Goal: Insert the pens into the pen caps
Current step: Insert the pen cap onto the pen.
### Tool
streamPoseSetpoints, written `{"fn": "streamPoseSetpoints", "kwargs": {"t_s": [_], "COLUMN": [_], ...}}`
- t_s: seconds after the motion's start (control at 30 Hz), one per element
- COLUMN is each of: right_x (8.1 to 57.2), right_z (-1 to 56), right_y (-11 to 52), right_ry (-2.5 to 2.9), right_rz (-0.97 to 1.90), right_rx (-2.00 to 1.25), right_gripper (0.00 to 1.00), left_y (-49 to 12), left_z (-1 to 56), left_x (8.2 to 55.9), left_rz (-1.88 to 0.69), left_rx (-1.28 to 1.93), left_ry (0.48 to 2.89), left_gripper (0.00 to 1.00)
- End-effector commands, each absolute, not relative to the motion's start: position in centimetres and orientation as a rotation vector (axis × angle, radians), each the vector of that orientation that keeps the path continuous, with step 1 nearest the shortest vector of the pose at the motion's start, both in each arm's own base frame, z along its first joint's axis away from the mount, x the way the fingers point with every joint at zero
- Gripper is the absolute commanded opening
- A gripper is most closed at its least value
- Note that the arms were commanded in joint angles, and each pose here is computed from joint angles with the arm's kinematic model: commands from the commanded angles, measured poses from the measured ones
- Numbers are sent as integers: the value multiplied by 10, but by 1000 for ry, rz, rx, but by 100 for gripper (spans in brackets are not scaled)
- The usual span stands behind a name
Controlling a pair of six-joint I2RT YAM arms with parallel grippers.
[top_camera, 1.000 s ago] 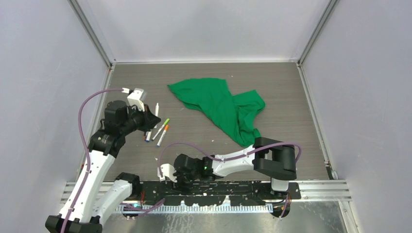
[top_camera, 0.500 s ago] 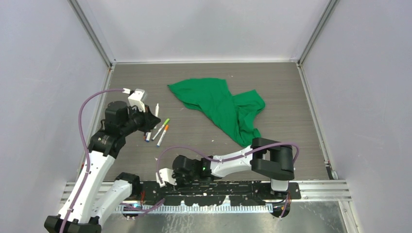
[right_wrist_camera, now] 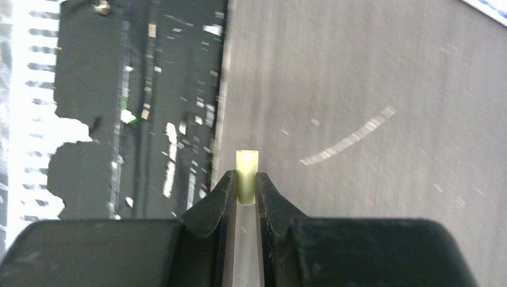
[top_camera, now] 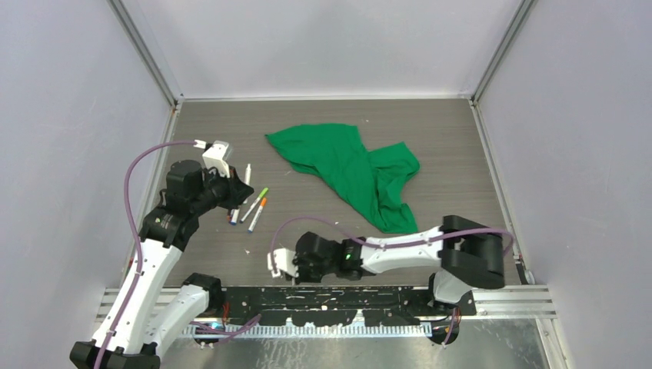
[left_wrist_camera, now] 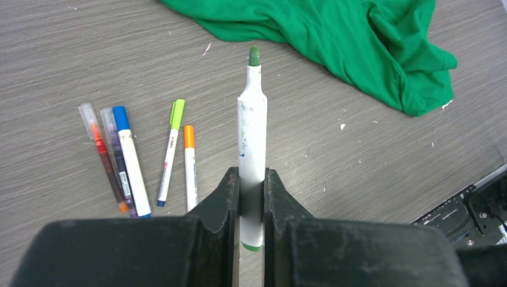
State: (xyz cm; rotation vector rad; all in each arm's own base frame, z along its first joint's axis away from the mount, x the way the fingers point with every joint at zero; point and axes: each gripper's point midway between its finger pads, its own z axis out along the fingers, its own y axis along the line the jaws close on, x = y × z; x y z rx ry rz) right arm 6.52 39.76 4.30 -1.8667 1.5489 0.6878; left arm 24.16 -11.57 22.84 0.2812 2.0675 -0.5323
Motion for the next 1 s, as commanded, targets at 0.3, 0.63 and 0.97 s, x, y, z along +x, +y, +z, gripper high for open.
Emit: {"fn": "streamPoseSetpoints", "kwargs": {"t_s": [0.3, 0.63, 0.97], "right_x": [125, 122, 117], "right_z": [46, 21, 27], "right_y": [337, 329, 326], "right_ry": [1823, 1918, 2073], "right_rz": [490, 473, 464], "right_rx": [-1611, -1586, -1403], "right_gripper": [4, 17, 60], "left_y": [-116, -116, -116], "left_z": [234, 236, 239], "left_x": [243, 242, 241], "left_rz": [-523, -518, -515], "left_rx": [302, 302, 305], "left_ry": [2039, 2032, 2022], "left_gripper": [0, 1, 2]}}
